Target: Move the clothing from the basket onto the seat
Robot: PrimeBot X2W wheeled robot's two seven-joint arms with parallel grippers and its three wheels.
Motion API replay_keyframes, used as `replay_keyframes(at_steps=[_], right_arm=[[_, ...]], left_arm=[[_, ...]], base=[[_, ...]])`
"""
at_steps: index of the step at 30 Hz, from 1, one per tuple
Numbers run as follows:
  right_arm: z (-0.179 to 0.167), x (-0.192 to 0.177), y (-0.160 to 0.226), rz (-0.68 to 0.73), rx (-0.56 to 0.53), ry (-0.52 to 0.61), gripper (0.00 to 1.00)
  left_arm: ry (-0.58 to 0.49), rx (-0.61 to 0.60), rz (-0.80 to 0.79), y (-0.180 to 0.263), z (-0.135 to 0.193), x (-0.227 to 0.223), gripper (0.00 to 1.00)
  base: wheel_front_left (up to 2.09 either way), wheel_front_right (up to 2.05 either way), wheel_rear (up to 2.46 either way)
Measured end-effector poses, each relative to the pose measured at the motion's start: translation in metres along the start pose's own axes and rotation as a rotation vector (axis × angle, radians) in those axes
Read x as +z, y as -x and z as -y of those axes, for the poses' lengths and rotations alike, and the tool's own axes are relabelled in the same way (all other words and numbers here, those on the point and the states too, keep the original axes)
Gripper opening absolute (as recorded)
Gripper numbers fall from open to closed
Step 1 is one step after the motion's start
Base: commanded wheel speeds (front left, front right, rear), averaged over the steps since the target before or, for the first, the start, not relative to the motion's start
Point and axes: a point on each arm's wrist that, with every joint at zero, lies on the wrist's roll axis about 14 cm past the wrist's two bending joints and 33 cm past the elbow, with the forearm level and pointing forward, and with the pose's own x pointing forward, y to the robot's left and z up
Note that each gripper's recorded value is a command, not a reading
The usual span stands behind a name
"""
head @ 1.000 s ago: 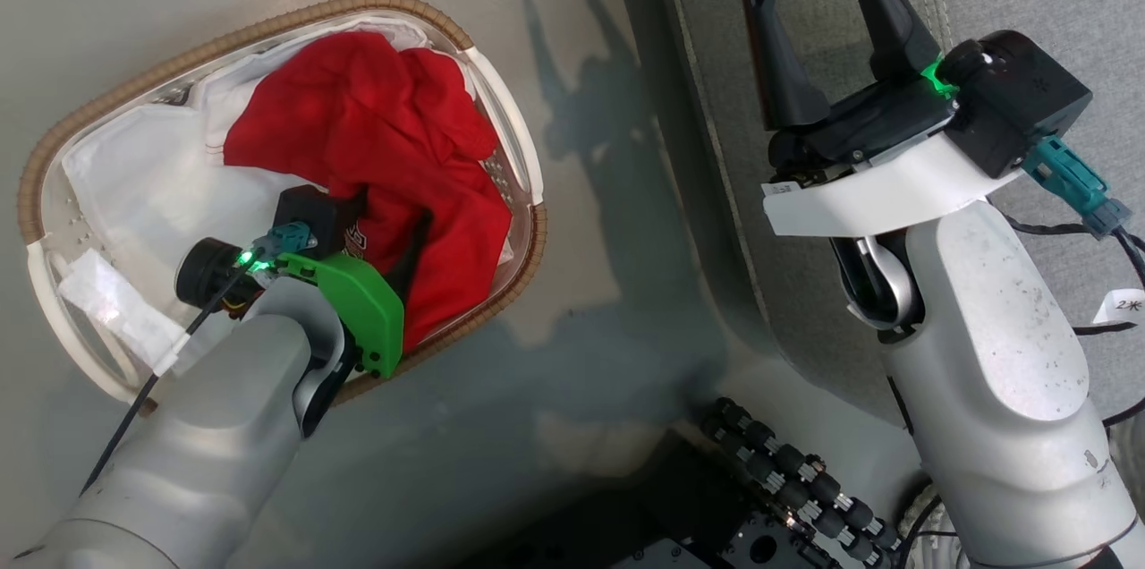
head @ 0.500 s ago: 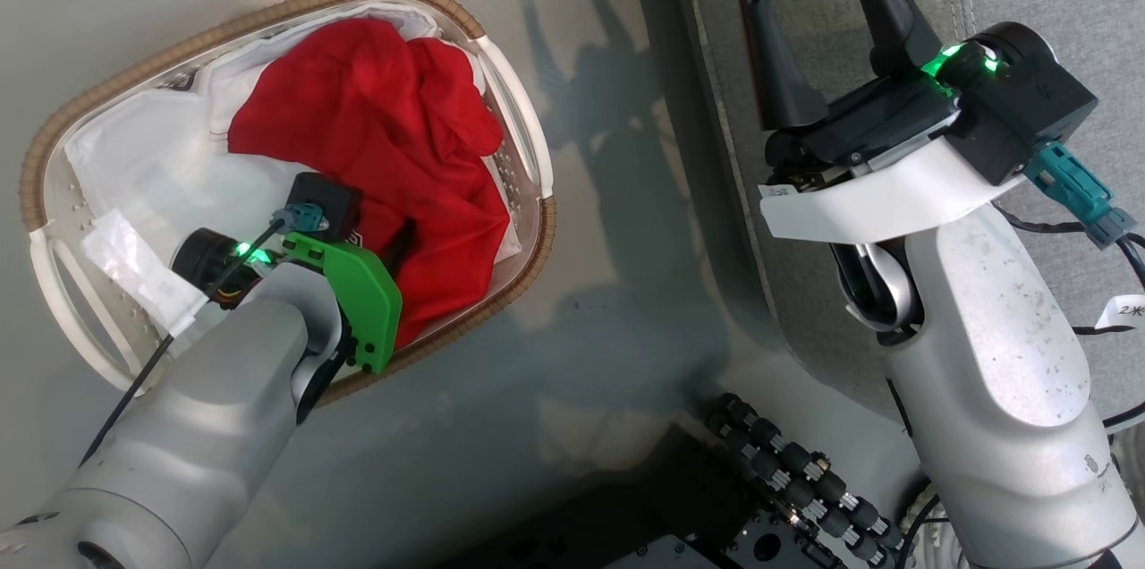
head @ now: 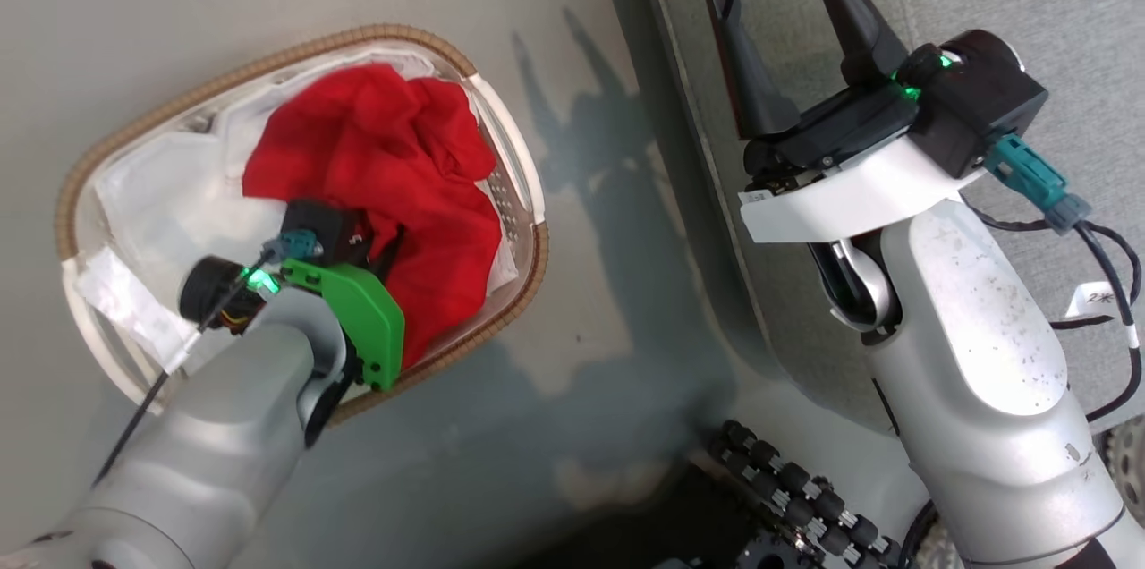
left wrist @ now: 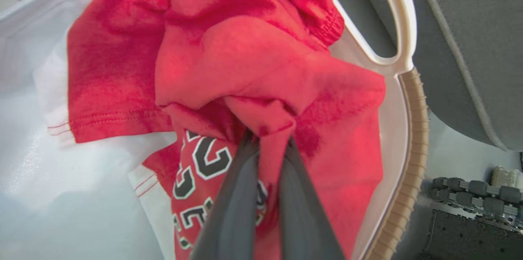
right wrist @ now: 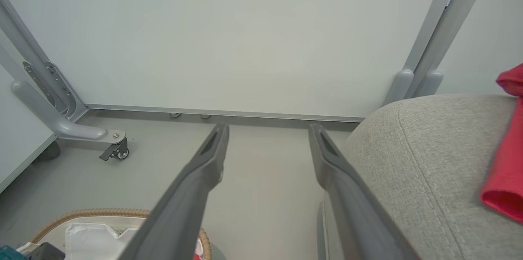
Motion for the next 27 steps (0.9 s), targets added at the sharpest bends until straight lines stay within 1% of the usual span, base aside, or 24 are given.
replay_keyframes(at_steps=[5, 6, 10, 15, 21, 27], right_arm=[[-0.006, 0.014, 0.005, 0.017, 0.011, 0.01, 1.0], [-0.009, 0.019, 0.005, 0.024, 0.018, 0.02, 1.0], [-0.017, 0.028, 0.008, 0.034, 0.032, 0.025, 1.0], [-0.025, 0.042, 0.016, 0.052, 0.039, 0.012, 1.0], [-0.033, 0.059, 0.029, 0.076, 0.045, 0.009, 1.0], [-0.042, 0.067, 0.044, 0.079, 0.057, 0.013, 1.0]], left_arm=[[-0.007, 0.024, 0.047, 0.018, 0.006, 0.017, 0.0], [-0.009, 0.022, 0.076, 0.024, 0.012, 0.028, 0.0], [-0.006, 0.039, 0.164, 0.042, 0.016, 0.057, 0.0], [-0.009, 0.065, 0.249, 0.07, 0.026, 0.075, 0.0], [-0.045, 0.097, 0.376, 0.105, 0.038, 0.105, 0.0], [-0.103, 0.12, 0.523, 0.142, 0.054, 0.141, 0.0]], base=[[0.0, 0.0, 0.0], [0.0, 0.0, 0.0], [0.0, 0.0, 0.0], [0.0, 0.0, 0.0], [0.0, 0.0, 0.0], [0.0, 0.0, 0.0]])
